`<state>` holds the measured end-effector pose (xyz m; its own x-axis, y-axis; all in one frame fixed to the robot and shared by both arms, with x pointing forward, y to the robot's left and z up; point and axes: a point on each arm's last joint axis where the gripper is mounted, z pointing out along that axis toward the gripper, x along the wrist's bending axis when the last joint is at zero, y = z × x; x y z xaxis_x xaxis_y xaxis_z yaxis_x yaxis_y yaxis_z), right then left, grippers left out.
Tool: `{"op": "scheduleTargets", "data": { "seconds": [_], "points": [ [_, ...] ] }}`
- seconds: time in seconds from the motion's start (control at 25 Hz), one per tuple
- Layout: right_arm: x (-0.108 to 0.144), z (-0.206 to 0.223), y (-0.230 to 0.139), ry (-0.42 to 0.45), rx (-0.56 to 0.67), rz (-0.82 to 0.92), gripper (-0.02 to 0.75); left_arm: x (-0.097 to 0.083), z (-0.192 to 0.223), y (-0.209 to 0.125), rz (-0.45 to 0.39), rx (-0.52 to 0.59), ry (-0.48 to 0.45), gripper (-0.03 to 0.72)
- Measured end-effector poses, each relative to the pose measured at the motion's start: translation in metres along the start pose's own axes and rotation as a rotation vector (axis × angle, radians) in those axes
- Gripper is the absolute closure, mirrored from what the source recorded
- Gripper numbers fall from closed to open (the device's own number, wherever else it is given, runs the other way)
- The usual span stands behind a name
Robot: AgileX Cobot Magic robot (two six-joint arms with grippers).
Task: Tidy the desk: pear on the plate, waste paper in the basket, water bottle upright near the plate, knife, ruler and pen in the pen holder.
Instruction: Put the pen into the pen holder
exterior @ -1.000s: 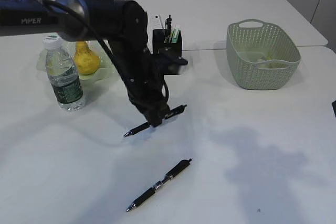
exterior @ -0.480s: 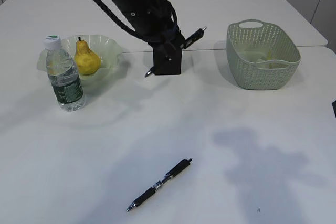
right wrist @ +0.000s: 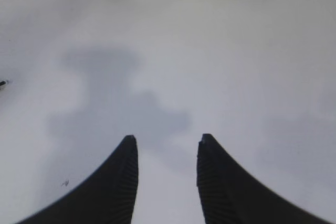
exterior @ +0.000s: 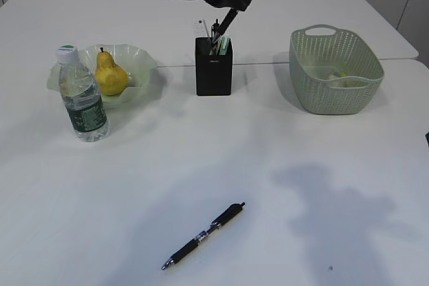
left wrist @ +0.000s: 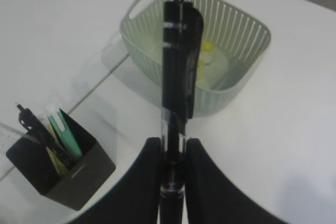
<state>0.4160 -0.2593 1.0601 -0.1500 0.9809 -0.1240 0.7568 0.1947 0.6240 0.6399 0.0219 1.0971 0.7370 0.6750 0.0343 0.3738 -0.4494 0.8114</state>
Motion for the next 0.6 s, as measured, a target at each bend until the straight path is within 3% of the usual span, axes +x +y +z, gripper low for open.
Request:
{"op": "scheduleTargets", "data": {
  "seconds": [0.32,0.6],
  "points": [
    [-0.001,0.0,-0.003,-0.01,0.035,0.0,0.423,-0.006,0.029,-0.021,-0.052,-0.211,0.109,0.624],
    [-0.001,0.0,-0.005,-0.014,0.054,0.001,0.423,-0.026,0.045,-0.049,-0.071,-0.426,0.231,0.624]
  ]
}}
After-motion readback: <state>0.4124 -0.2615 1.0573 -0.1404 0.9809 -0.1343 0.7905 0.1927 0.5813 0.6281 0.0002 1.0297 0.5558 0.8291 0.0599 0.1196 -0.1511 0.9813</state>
